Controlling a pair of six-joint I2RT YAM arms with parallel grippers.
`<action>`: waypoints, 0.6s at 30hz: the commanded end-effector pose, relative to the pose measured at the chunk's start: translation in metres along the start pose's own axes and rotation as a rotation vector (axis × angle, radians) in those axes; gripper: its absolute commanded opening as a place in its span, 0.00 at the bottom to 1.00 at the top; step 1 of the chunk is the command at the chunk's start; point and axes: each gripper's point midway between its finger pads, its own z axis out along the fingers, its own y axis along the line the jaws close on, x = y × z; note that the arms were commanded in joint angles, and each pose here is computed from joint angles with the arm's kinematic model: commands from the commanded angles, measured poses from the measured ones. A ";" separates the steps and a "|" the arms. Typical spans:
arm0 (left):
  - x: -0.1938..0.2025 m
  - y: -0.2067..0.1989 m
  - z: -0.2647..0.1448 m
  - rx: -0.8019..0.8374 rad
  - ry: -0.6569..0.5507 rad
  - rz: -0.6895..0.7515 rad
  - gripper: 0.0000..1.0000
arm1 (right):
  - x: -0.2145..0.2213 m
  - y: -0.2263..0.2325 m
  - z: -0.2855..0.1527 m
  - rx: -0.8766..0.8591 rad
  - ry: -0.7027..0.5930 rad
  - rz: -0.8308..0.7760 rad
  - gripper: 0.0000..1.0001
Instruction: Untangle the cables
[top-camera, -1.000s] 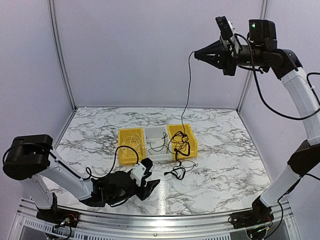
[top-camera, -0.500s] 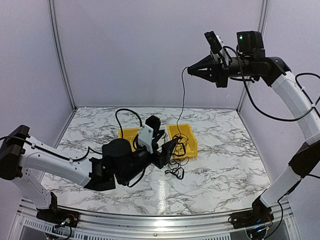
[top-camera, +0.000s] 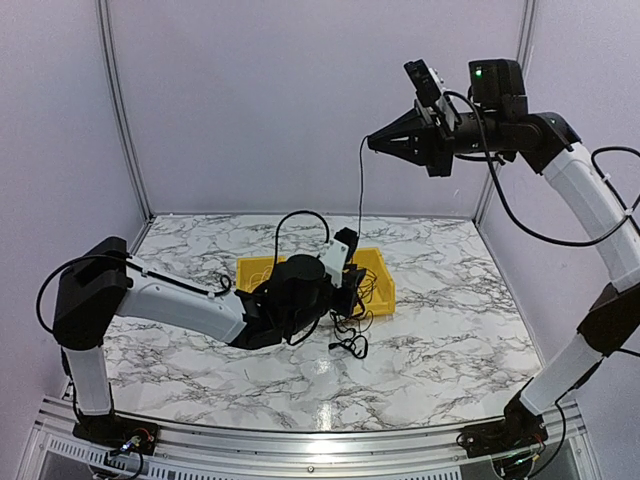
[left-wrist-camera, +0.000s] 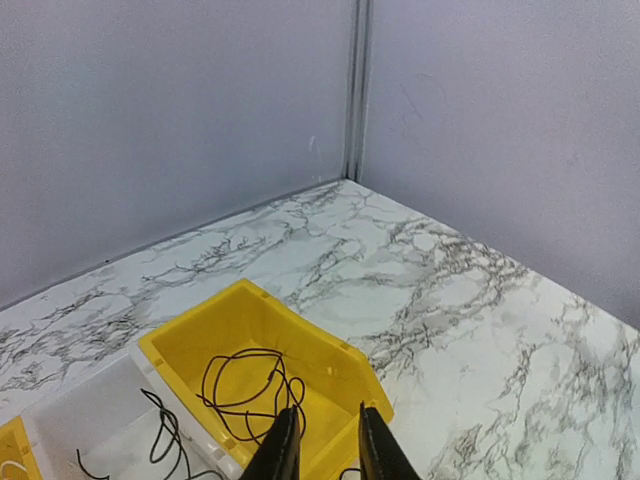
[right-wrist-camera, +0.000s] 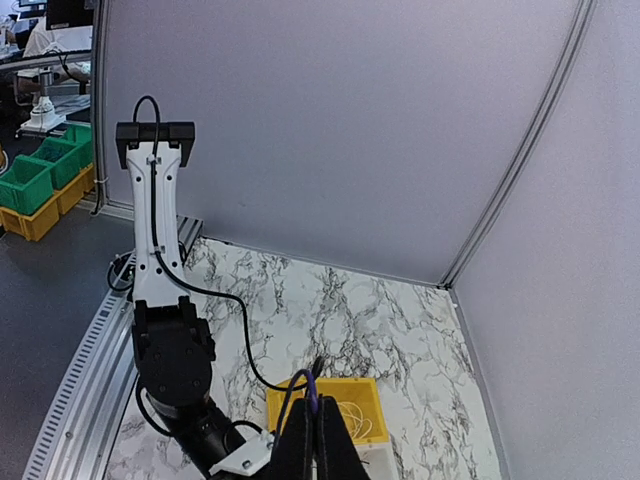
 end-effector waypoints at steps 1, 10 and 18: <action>0.038 -0.027 0.000 0.131 0.091 -0.004 0.18 | -0.046 0.004 -0.020 0.018 -0.076 -0.087 0.00; 0.115 -0.021 -0.056 0.162 0.246 -0.015 0.11 | -0.096 -0.029 -0.057 0.107 -0.172 -0.176 0.00; 0.138 0.015 -0.095 0.073 0.297 -0.045 0.09 | -0.087 -0.043 -0.066 0.167 -0.149 -0.165 0.00</action>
